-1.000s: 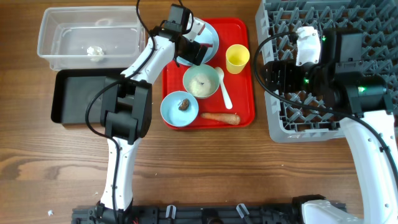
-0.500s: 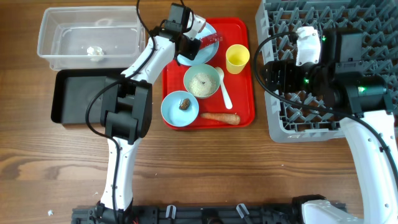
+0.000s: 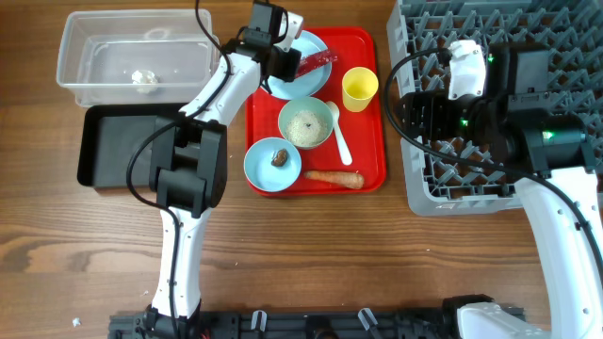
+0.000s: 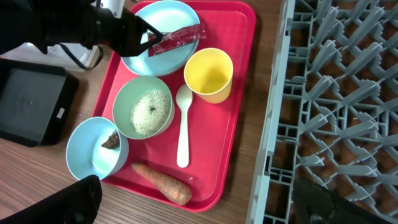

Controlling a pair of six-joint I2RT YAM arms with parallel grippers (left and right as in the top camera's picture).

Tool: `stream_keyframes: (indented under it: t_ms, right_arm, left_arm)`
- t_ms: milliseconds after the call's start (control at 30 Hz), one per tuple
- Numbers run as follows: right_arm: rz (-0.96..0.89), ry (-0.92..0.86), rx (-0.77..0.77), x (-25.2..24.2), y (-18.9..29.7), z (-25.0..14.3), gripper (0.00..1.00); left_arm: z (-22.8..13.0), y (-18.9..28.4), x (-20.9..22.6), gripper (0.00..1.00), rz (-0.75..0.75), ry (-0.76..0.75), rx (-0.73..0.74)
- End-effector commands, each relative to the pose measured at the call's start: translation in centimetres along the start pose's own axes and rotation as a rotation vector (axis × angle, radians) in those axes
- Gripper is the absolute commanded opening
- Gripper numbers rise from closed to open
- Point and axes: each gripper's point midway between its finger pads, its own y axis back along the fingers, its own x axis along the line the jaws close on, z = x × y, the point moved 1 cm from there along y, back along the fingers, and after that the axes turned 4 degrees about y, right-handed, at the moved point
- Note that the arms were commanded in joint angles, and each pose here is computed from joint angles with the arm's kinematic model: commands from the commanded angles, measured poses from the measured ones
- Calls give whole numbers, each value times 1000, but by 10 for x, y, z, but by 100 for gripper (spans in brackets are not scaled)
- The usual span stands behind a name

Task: Sort waste into correct bins and load items into the dishwasher rack
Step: 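Lift the red wrapper off the plate with left gripper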

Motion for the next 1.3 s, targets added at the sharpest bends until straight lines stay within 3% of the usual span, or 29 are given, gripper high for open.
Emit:
stream_keyframes:
  t_ms: [0,67,200,400,633,1033,1133,1200,1267]
  right_arm:
    - [-5,-5,-12,1,2,6,100]
    - [-5,-5,-12,1,2,6,100]
    - [-5,-5,-12,1,2,6,100]
    - [-5,-5,-12,1,2,6,100]
    - [-5,-5,-12,1,2,6,100]
    - [-5,-5,-15,1,2,7,100]
    - [-5,-4,-14,1,2,7,100]
    - [-5,-5,-14,1,2,7,100]
    - [-5,-4,-14,1,2,7,100]
  left_arm:
    - [22,12,-6,65,-12,-120,-72]
    - [22,5,-6,73,-12,-129,-84]
    - [16,-9,-7,74,-17,-133,-86]
    - [13,-14,-21,73,-39,-151,-80]
    - [0,-25,-45,71,-90,-302,-55]
    - [-11,-43,-40,64,-83,-295,-42]
    - [-11,-43,-40,55,-83,-292,-42]
    - [-12,-43,-40,41,-84,-292,-40]
    - [-12,-43,-39,7,-80,-291,-38]
